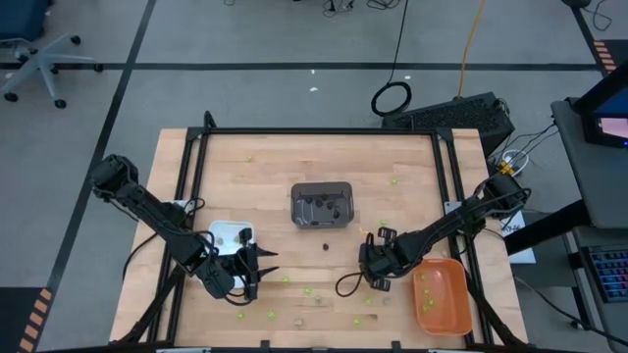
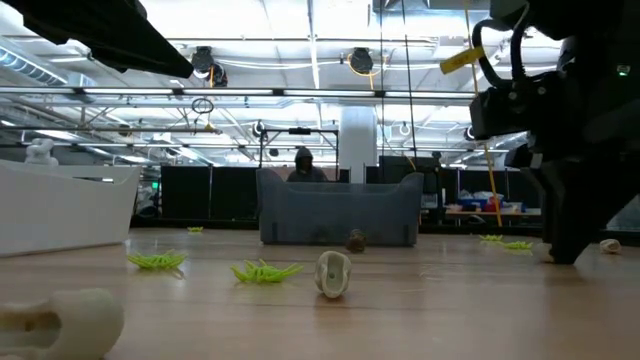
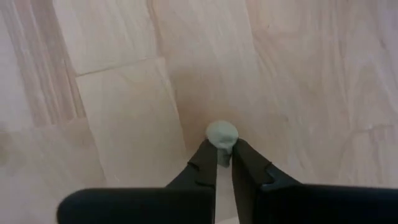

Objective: Sort Halloween decoration
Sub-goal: Put the white skull toy into the white bin

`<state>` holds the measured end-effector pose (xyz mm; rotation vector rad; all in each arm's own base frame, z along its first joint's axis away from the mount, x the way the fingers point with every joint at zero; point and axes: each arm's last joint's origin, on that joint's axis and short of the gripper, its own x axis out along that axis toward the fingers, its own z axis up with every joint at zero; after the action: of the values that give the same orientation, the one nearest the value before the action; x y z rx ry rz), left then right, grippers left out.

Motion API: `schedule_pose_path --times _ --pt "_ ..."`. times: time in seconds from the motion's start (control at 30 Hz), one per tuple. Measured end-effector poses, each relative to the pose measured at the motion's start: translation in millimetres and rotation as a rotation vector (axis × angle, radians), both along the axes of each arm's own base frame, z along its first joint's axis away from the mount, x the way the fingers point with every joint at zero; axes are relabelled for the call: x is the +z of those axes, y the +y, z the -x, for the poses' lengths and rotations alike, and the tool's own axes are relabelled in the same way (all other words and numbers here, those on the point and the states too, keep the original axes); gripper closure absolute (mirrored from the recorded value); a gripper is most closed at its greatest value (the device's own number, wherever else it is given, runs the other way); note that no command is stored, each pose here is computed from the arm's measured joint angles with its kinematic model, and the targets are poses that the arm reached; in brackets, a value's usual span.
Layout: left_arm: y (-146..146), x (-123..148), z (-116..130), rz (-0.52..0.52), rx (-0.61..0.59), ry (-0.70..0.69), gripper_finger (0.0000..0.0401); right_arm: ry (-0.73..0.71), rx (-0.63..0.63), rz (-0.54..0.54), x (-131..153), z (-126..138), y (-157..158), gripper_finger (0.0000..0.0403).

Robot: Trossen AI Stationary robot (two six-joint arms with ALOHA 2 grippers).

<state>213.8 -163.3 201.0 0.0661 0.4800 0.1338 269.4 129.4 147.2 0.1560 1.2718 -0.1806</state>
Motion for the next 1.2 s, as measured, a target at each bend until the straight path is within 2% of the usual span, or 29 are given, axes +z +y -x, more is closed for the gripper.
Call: schedule_pose_path --times 0.07,0.23,0.33,0.47,0.63,0.87,1.1,1.2 --pt "0.0 0.1 0.0 0.001 0.0 0.0 0.0241 -0.027 0.005 0.003 3.4 -3.3 3.9 0.04" --pt "-0.1 0.1 -0.1 0.002 0.0 -0.002 0.0241 -0.218 0.04 -0.02 16.2 -17.7 18.9 0.0402" --pt "-0.1 0.2 -0.1 0.003 0.001 -0.003 0.0241 -0.395 0.069 -0.017 21.6 -28.5 30.4 0.0402" --pt "-0.2 0.4 -0.3 0.005 0.001 -0.005 0.0241 -0.627 0.103 0.039 33.9 -40.0 43.3 0.0402" --pt "-0.3 0.6 -0.4 0.006 0.0 -0.007 0.0241 -0.824 0.186 0.128 47.7 -49.0 52.6 0.0402" --pt "-2.1 4.2 -2.4 0.014 -0.012 -0.04 0.0241 -0.933 0.349 0.353 59.1 -56.6 52.5 0.0402" --pt "-1.9 4.6 -2.9 -0.007 -0.023 -0.04 0.0241 -0.896 0.583 0.598 61.0 -57.6 51.9 0.0401" --pt "-2.8 6.6 -3.9 -0.021 -0.038 -0.056 0.0241 -0.884 0.605 0.653 61.6 -57.7 51.4 0.04"
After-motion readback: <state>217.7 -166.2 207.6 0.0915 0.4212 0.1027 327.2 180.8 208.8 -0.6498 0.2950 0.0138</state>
